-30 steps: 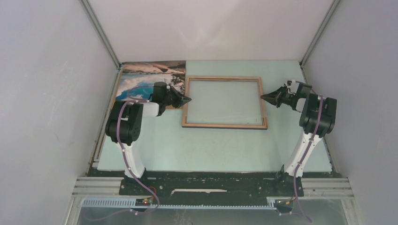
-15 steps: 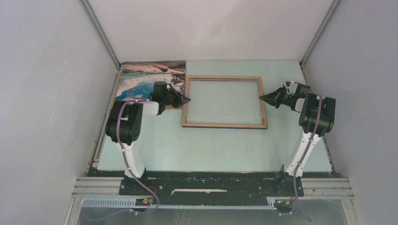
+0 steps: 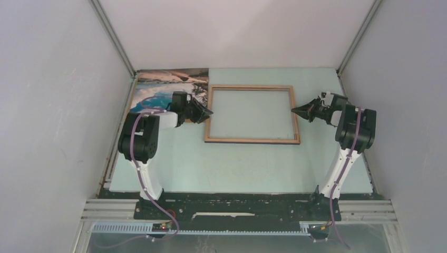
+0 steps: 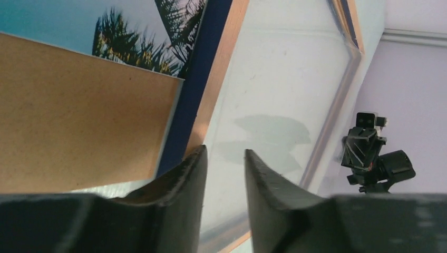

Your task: Put the photo into the frame

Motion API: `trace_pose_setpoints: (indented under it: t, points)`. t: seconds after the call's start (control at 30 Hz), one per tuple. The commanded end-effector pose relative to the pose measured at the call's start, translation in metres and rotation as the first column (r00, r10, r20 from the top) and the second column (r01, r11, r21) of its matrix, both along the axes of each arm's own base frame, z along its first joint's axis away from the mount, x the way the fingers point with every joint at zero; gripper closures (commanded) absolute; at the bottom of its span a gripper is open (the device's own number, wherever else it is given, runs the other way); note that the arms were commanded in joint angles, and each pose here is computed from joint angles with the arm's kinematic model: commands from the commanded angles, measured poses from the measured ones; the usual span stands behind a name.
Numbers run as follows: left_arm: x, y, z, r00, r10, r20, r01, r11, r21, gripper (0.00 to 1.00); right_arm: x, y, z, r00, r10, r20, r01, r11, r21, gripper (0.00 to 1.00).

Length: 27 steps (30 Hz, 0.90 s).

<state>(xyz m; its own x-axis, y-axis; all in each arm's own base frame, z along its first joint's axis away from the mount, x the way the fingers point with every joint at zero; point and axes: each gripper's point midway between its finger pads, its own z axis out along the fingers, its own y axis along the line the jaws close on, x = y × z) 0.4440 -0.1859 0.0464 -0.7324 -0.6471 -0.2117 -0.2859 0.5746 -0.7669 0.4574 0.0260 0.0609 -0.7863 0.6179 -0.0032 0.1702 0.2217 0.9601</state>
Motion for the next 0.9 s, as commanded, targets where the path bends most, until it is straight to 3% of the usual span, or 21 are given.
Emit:
trace_pose_setpoints:
  t: [0.0,0.13,0.23,0.37,0.53,0.7,0.87]
  points:
    - [0.005,0.015,0.046,0.996,-0.006,0.09,0.001,0.999,0.055,0.51,0.014,-0.001,0.003,0.999,-0.011,0.041,0.013,0.999,-0.035,1.0]
    - [-0.012,0.037,0.056,0.997,-0.023,0.076,0.011,0.99,0.143,0.33,0.014,0.001,-0.001,0.999,-0.019,0.029,0.02,0.998,-0.058,1.0]
    - [-0.02,0.061,0.069,0.995,-0.009,0.101,-0.015,0.973,0.229,0.28,0.017,0.002,-0.003,0.999,-0.026,0.03,0.028,0.997,-0.068,1.0]
    - [-0.031,0.064,0.084,0.99,-0.046,0.131,0.01,0.964,0.266,0.22,0.016,0.006,-0.005,1.0,-0.024,0.019,0.026,0.995,-0.095,0.87]
    - [-0.048,0.042,0.079,0.983,-0.135,0.123,0.091,0.947,0.309,0.16,0.008,-0.005,0.005,1.0,-0.022,-0.021,0.015,0.952,-0.305,0.69]
    - [-0.058,0.024,0.074,0.975,-0.18,0.129,0.132,0.94,0.313,0.15,-0.016,-0.03,0.028,0.993,-0.065,-0.097,0.0,0.832,-0.554,0.54]
    - [-0.058,0.027,0.082,0.971,-0.188,0.146,0.128,0.929,0.346,0.14,-0.034,-0.052,0.052,0.988,-0.108,-0.11,-0.011,0.664,-0.748,0.49]
